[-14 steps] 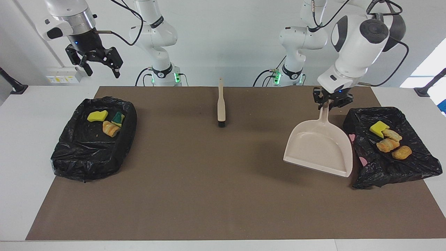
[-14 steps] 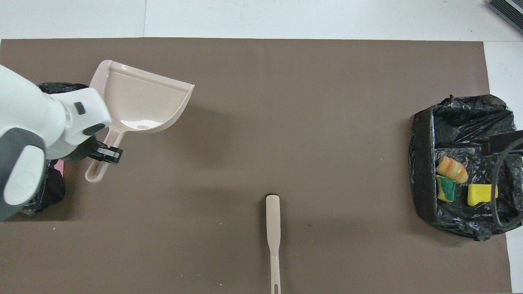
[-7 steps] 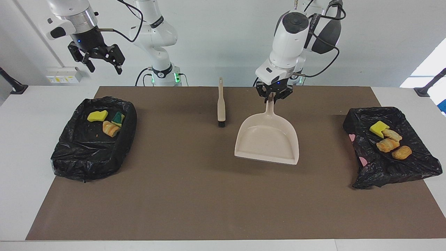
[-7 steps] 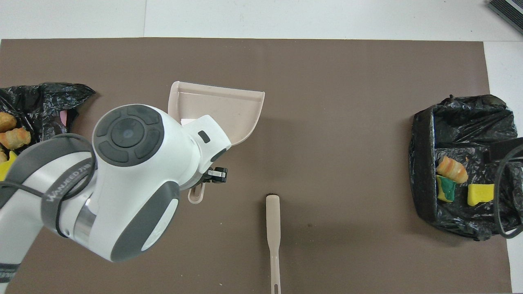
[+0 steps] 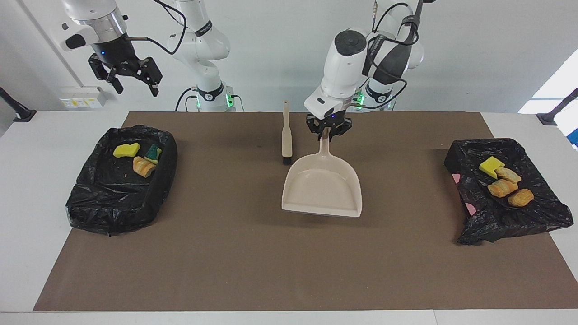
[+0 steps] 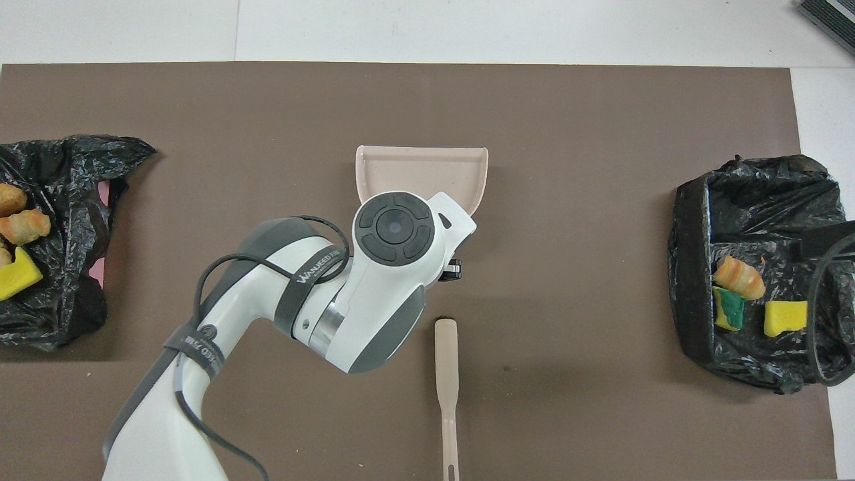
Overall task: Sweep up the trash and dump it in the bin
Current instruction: 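Lower the dustpan, open the left gripper and withdraw it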
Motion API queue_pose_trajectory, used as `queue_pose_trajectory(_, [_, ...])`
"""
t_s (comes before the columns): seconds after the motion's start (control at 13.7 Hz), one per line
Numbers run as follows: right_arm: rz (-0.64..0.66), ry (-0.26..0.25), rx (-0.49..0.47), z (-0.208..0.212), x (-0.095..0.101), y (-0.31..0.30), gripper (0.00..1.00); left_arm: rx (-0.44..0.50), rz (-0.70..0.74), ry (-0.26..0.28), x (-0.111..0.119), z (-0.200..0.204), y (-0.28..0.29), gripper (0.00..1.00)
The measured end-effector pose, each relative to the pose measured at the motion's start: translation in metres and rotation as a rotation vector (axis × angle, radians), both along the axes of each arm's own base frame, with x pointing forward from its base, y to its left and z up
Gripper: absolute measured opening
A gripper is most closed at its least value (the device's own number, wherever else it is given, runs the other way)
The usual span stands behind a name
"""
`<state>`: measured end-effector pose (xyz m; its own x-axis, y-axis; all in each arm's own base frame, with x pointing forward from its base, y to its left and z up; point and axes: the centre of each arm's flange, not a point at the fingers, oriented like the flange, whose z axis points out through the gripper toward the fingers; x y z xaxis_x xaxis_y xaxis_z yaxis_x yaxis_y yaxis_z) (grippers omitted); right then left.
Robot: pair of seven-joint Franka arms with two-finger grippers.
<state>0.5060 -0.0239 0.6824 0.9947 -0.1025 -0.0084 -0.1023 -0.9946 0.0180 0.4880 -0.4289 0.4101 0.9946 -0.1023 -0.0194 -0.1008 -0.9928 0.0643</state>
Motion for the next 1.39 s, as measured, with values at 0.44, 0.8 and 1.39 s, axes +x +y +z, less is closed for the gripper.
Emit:
queue_pose_trajectory(0.44, [0.017,-0.005,0.003,0.000,0.002,0.007,1.00,0.002,0.000,-0.009,0.004,-0.044,-0.033,0.36])
queue_pose_trajectory(0.8, [-0.010,0.000,0.004,-0.003,0.002,-0.007,1.00,-0.021,0.057,-0.053,0.031,0.008,-0.002,0.99])
queue_pose_trajectory(1.39, [0.004,0.007,0.000,-0.005,0.002,0.002,1.00,-0.038,0.044,-0.089,0.082,0.133,0.177,1.00])
